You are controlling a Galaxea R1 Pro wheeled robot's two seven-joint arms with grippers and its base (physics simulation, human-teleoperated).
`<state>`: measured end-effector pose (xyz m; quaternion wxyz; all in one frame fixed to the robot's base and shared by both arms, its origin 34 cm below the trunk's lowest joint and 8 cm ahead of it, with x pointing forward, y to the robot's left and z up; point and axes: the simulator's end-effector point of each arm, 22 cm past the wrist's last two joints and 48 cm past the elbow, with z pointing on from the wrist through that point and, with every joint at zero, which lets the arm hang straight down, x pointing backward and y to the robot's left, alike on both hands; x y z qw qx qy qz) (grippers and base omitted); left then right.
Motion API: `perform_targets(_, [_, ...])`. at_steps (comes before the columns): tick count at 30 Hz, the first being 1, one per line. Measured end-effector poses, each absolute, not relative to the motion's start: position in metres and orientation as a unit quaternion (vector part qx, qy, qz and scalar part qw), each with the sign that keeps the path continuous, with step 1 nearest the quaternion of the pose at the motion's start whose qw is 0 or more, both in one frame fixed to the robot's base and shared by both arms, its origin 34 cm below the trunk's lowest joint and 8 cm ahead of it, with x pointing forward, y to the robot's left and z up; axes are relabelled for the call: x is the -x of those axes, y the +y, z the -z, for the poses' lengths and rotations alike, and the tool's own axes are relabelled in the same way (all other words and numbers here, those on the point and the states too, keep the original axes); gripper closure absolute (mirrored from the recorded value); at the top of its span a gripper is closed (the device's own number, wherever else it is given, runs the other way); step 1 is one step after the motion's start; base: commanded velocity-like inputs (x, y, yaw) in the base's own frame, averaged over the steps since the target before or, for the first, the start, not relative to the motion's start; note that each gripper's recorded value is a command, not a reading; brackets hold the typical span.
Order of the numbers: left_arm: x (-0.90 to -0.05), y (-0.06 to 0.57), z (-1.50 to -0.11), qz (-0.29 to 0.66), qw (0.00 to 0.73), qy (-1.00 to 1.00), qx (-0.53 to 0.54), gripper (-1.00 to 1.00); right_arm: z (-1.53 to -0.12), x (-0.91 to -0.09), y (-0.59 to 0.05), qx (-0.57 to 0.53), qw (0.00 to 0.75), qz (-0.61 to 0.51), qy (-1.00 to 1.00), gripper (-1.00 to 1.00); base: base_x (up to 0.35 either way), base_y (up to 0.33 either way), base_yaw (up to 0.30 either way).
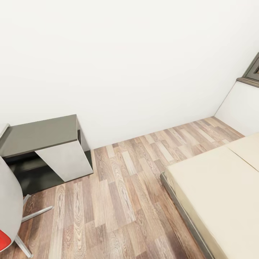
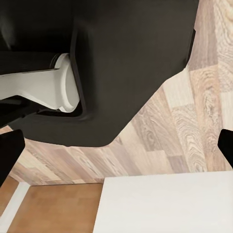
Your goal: Put all the toys in the child's room - the three board games (two on the bed and one on the table), the two jigsaw puzzles on the table, and the tennis ball on the table - inside the toy box on the table in the child's room.
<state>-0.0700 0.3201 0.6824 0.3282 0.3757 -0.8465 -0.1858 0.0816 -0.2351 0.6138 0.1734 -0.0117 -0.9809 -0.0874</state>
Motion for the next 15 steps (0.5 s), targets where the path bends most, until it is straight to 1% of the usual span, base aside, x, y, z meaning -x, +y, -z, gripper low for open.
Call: perform_targets(15, [0.0704, 0.3201, -0.6826, 0.186, 0.329, -0.846, -0.376, -1.0, -0.6137, -0.0822, -0.234, 0.012, 0.173, 0.088, -0.981, -1.0, 0.0, 0.0, 0.0])
